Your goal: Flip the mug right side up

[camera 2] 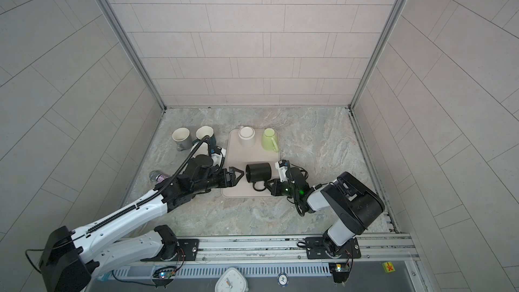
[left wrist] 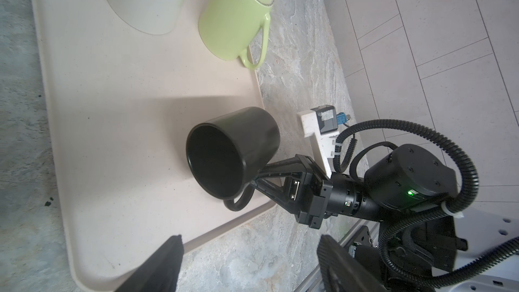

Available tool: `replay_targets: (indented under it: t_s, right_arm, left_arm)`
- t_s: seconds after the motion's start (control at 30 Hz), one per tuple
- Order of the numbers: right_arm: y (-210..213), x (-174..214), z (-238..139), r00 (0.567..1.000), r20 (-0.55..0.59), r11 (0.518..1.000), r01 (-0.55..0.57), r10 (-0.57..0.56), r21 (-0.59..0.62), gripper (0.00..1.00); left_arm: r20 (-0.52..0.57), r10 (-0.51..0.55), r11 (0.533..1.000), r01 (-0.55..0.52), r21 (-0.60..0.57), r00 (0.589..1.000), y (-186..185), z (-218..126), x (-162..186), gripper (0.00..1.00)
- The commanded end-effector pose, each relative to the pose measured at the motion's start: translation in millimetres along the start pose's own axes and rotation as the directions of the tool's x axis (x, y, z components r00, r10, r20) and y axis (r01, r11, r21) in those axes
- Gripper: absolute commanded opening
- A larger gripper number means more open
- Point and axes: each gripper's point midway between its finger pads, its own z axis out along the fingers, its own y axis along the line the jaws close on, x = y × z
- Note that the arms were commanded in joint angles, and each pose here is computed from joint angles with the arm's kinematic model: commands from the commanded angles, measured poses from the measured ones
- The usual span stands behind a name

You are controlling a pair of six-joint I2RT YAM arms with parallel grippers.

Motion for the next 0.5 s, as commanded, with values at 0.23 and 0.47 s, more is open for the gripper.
replay_targets:
  t_s: [0.23,0.47]
  right_arm:
    - [33.3,-45.4,-22.6,0.994,0.085,0.996,0.069,-0.074,0.063,0.01]
    - [38.1,-50.2,-25.2,0.995,0.084,0.996,0.051,-0.057,0.07,0.0]
  left_arm:
    - [-0.021,-0.003,1.0,0.003,-0.022,1.0,13.2,1.4,14.1,0.81]
    - [-0.041,-0.043,0.999,0.042,-0.022,0.998,14.6,0.5,19.9,0.81]
